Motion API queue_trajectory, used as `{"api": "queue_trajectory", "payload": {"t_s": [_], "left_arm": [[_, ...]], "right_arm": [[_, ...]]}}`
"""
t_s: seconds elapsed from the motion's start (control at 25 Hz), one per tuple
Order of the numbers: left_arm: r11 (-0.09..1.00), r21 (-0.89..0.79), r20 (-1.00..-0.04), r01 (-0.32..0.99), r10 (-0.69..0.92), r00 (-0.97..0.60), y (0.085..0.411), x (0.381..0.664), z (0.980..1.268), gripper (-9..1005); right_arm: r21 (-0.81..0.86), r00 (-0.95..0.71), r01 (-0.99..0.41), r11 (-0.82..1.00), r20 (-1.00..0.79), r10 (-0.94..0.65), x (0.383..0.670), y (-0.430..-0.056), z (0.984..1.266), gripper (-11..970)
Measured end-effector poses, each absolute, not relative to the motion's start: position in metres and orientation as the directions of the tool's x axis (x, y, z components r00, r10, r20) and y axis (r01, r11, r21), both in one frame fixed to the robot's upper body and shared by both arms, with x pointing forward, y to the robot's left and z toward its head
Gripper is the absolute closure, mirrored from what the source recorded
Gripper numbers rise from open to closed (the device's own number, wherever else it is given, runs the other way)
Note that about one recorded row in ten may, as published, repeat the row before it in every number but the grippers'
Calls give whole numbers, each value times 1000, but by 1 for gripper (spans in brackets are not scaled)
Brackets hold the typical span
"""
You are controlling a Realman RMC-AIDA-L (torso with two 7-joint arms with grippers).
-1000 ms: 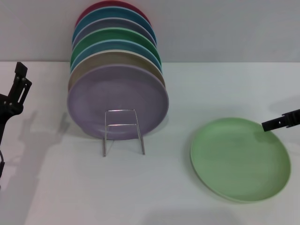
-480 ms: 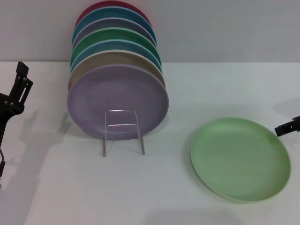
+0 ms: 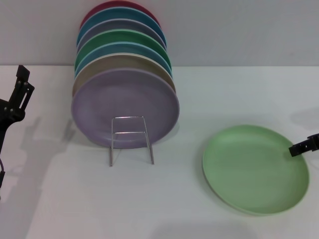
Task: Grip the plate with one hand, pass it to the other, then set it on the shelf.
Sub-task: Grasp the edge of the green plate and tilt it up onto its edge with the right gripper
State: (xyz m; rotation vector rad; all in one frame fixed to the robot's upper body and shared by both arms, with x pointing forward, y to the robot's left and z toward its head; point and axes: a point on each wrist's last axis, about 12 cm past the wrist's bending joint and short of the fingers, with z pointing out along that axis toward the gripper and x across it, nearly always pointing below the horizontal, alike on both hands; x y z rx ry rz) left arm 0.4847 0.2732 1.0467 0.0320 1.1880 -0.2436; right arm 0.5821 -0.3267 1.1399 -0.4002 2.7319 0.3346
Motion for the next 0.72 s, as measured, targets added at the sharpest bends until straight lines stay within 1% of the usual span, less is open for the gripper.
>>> {"api": "queue_trajectory", "payload": {"t_s": [0.28,0.72], "left_arm": [[974,-102,-921,203,-169,351,274,484,1047,136],[976,-98,-921,193,-163,353,277,484,1046,136]], "right_arm": [[191,-903,-303,934,-371,-217,581,-325,1131,375],[195,-911,-282,939,-362,-198,581,-325,1124,434]]}}
